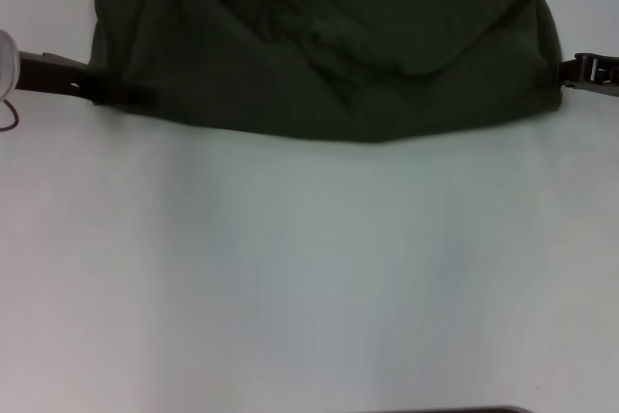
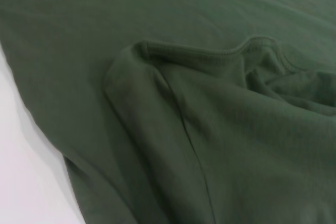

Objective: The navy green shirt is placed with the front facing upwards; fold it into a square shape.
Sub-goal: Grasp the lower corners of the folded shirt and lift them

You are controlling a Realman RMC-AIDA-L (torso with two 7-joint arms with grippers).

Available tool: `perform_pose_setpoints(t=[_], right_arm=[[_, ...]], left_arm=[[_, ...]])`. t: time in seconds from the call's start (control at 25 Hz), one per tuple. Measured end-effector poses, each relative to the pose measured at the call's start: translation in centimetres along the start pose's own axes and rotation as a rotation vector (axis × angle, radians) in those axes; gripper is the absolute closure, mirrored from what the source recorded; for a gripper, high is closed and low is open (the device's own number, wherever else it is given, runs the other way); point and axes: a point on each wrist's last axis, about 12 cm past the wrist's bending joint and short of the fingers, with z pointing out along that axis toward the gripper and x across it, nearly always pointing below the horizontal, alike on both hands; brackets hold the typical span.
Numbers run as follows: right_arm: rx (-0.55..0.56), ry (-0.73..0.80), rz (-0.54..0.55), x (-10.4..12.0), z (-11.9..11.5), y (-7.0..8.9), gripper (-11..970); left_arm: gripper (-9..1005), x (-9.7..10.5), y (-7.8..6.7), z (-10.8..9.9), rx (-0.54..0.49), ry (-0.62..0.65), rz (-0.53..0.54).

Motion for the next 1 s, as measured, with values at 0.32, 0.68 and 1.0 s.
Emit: perform_pose_setpoints(t=[0.32, 0.68, 1.0], right_arm=[[0.0, -0.003, -0.001, -0.09, -0.01, 0.03, 932], [0.001, -0.006, -0.005, -0.25, -0.02, 0.08, 933], [0.001, -0.006, -0.006, -0.29, 0.01, 0.1, 933]], left_arm=[[284, -0.03, 0.16, 0.21, -0.029, -0.012, -0.004], [495, 0.12, 0.26, 0.26, -0.04, -0.012, -0.01], [582, 0.15, 0.29, 0.26, -0.042, -0.012, -0.008]])
